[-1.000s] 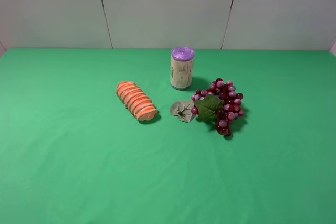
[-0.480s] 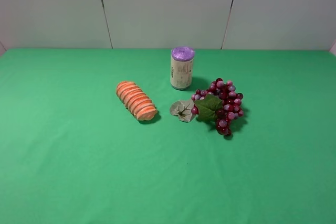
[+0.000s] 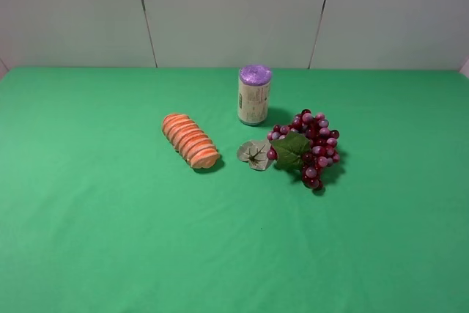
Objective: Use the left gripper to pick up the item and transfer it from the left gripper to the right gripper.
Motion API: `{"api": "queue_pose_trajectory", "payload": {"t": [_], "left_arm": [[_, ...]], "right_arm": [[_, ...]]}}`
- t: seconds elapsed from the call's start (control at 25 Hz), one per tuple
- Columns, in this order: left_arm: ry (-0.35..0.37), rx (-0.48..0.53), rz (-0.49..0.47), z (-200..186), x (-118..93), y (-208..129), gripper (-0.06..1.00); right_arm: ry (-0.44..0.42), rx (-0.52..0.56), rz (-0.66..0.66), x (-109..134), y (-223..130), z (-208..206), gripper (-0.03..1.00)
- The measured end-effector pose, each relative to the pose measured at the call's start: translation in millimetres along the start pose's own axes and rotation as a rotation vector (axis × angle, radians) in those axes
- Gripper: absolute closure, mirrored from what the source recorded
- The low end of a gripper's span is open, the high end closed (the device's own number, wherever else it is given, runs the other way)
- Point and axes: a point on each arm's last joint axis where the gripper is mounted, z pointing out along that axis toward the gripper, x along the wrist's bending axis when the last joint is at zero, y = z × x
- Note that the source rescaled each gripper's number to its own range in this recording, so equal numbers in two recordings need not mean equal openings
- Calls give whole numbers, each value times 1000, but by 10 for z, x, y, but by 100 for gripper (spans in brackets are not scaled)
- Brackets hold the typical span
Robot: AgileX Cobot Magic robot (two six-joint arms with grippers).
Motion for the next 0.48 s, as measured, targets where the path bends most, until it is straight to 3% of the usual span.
{"api": "queue_pose_trajectory", "payload": {"t": [0.28,0.32,0.48], "left_arm": [[0,0,0,0,0,0,-6],[0,0,0,0,0,0,-5],[0,0,0,0,0,0,-5]], "right_arm": [[-101,-18,51,-1,-7,-16,-3],[-179,-41,87,5,-20,-42,-3],[-310,-56,148,13,-26,-52,-3]]}}
